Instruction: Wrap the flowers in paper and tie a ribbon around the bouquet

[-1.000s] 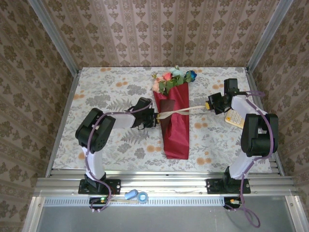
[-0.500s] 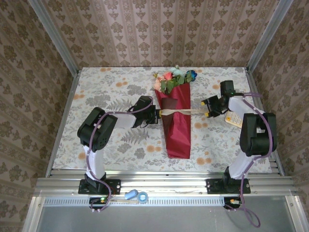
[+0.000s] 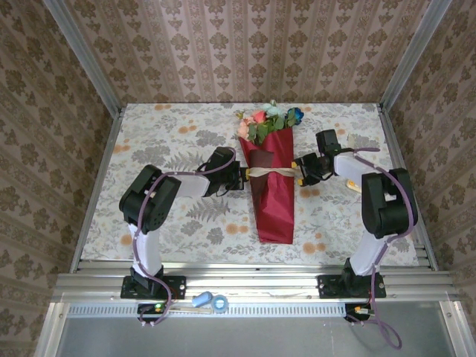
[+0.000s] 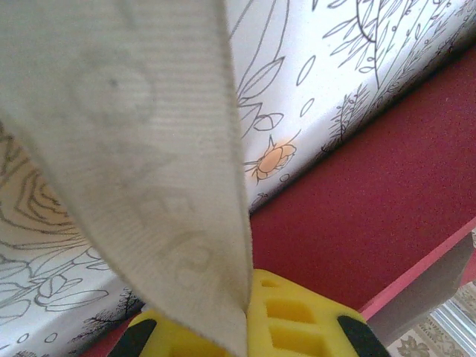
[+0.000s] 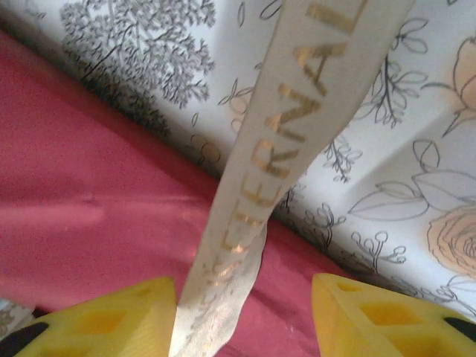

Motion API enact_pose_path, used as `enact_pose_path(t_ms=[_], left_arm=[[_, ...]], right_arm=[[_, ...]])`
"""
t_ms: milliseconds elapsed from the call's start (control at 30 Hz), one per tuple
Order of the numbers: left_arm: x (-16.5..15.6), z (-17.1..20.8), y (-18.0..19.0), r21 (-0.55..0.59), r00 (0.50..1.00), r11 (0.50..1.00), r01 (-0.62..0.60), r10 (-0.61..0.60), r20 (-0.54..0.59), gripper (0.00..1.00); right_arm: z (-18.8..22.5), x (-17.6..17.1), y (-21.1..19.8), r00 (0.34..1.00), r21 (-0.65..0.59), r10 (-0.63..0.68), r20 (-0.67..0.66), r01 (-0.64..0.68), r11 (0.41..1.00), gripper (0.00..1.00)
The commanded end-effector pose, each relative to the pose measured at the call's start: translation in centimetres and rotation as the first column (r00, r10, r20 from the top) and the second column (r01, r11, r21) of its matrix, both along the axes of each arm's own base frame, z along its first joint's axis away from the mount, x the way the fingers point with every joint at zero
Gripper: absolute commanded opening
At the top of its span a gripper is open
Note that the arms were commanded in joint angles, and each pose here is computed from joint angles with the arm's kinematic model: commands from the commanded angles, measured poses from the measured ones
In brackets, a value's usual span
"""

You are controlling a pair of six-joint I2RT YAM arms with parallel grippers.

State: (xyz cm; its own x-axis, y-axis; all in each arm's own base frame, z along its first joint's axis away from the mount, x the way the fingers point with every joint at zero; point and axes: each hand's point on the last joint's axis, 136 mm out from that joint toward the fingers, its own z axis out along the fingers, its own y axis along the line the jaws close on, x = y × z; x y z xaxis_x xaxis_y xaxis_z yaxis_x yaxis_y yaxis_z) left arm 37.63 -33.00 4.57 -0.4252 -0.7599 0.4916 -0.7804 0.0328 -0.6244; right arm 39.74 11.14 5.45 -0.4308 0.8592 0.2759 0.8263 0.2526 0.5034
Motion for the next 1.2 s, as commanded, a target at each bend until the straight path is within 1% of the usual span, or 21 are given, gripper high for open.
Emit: enact_pose_path(t_ms=[0,100,133,267,400,533,767,833,933,1067,1167], left_arm=[[0.1,-0.3,-0.1,-0.007,1.000,1.000,0.000,0.000,-0.005,0.00],[0.1,-0.3,-0.2,-0.007,1.000,1.000,0.001,-0.001,-0.004,0.00],[0.2,-0.2,-0.3,-0.008,1.000,1.000,0.002,-0.002,-0.001,0.00],[0.3,-0.2,0.0,-0.004,1.000,1.000,-0.001,0.001,0.006,0.00],[0.9,0.3,1.2,0.008,0.999,1.000,-0.010,0.009,0.034,0.00],[1.8,0.7,3.9,0.014,0.996,0.998,-0.061,0.060,0.061,0.00],[2.7,0.2,8.6,-0.025,0.979,0.982,-0.186,0.188,0.083,0.00],[3.2,0.0,11.0,-0.018,0.969,0.973,-0.231,0.232,0.080,0.00],[3.2,-0.1,12.8,-0.015,0.961,0.965,-0.263,0.264,0.080,0.00],[3.4,-0.1,13.4,-0.042,0.952,0.955,-0.294,0.296,0.080,0.00],[3.4,-0.1,13.0,-0.042,0.958,0.961,-0.275,0.277,0.077,0.00]], right_arm=[[-0.4,1.6,-0.2,1.000,-0.019,-0.027,0.009,0.027,0.999,0.45],[-1.0,1.9,-0.2,0.999,-0.016,-0.033,0.001,0.033,0.999,0.34],[-1.1,2.0,-0.2,0.999,-0.018,-0.037,0.004,0.037,0.999,0.29],[-0.2,2.4,-0.5,0.999,-0.045,-0.028,0.031,0.029,0.999,0.00],[1.1,2.4,-1.1,0.998,-0.079,0.007,0.059,-0.002,0.997,0.00],[2.2,1.8,-2.9,0.996,-0.096,0.006,0.094,0.003,0.995,0.00],[2.6,1.0,-7.9,0.992,-0.065,-0.056,0.111,0.064,0.996,0.00],[2.6,0.9,-8.9,0.992,-0.053,-0.066,0.112,0.072,0.996,0.00],[2.3,0.7,-10.1,0.991,-0.038,-0.085,0.101,0.089,0.995,0.00],[1.8,0.0,-11.3,0.989,-0.032,-0.123,0.088,0.126,0.992,0.00],[1.7,-0.1,-11.3,0.989,-0.031,-0.121,0.087,0.124,0.992,0.00]])
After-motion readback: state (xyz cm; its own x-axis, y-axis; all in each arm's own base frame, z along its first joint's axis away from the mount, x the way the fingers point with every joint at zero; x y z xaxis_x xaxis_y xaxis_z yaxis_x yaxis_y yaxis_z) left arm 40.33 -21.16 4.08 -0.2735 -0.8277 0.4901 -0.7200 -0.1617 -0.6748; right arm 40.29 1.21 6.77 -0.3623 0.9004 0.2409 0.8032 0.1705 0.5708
